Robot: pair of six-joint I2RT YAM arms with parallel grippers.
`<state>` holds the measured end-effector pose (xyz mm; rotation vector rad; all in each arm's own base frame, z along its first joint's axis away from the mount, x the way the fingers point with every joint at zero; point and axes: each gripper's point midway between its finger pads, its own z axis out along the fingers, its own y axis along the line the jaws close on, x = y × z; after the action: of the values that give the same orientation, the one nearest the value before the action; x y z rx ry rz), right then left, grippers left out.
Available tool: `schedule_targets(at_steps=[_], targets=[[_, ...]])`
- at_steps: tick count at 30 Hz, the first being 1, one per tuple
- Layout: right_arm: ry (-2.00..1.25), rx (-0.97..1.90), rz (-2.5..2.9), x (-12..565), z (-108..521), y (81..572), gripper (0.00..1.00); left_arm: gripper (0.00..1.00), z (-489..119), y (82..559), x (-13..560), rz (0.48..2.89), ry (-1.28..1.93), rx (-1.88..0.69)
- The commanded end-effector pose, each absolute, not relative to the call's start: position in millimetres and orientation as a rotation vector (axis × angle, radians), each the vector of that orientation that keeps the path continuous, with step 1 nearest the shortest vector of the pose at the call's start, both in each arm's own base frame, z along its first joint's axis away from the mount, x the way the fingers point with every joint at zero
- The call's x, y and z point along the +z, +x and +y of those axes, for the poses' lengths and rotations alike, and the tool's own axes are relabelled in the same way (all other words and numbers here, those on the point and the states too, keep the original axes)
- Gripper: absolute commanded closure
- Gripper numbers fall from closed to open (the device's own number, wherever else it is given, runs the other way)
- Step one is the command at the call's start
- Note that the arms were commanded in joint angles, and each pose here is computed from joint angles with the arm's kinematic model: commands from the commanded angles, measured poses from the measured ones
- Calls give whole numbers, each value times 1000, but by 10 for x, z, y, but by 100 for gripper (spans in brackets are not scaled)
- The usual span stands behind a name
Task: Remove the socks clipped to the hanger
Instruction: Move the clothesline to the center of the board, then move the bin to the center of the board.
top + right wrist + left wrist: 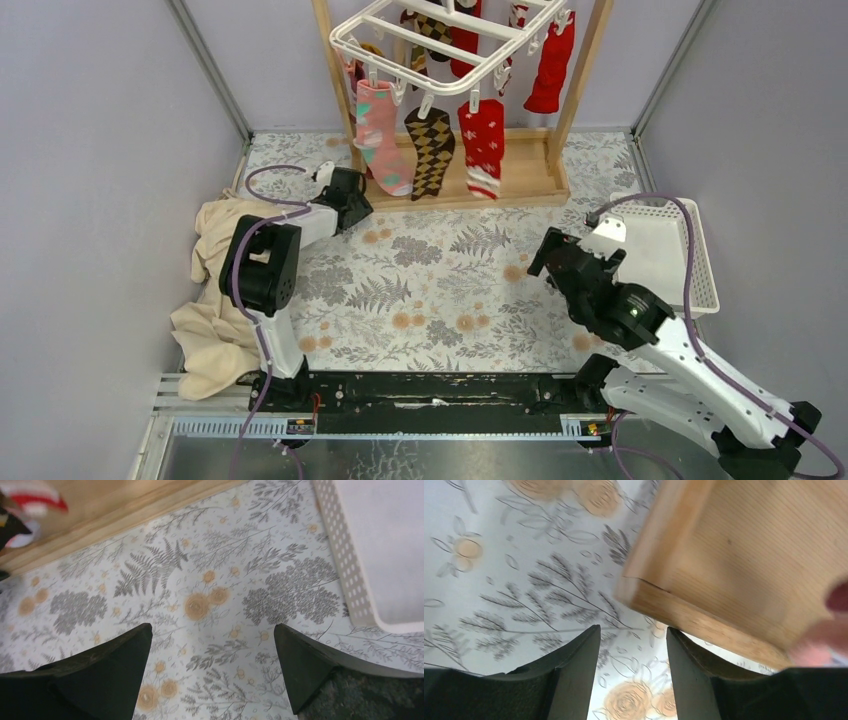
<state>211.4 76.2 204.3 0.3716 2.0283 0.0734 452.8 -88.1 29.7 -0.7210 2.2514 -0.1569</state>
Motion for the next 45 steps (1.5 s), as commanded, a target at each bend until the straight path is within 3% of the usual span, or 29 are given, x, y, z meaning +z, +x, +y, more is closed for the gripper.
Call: schedule_targets(at_steps=[1, 7, 16, 21, 33, 40, 43, 45], targets=[[416, -22, 2016, 2172, 713, 2449, 0, 40, -609, 4786, 560, 2108, -766, -190], [567, -50, 2125, 1896, 270, 2845, 1, 36, -645, 4599, 683, 2099, -735, -239], [739, -149, 2234, 1478, -354, 2997, 6, 23, -754, 4252, 1039, 2059, -682, -308], [778, -291, 2307, 1166, -601, 3016, 7, 2, -996, 4046, 1112, 2062, -598, -335], [842, -312, 2338, 979, -805, 3126, 9, 2, -1628, 3443, 1354, 2068, -382, -359], [810, -235, 2404, 841, -678, 3065, 44, 2, -1548, 3191, 1495, 2064, -339, -320], [792, -178, 2418, 834, -596, 3049, 74, 2, -1489, 3102, 1562, 2046, -337, -320], [773, -113, 2429, 825, -503, 3030, 85, 2, -1453, 3063, 1579, 2044, -337, -310]])
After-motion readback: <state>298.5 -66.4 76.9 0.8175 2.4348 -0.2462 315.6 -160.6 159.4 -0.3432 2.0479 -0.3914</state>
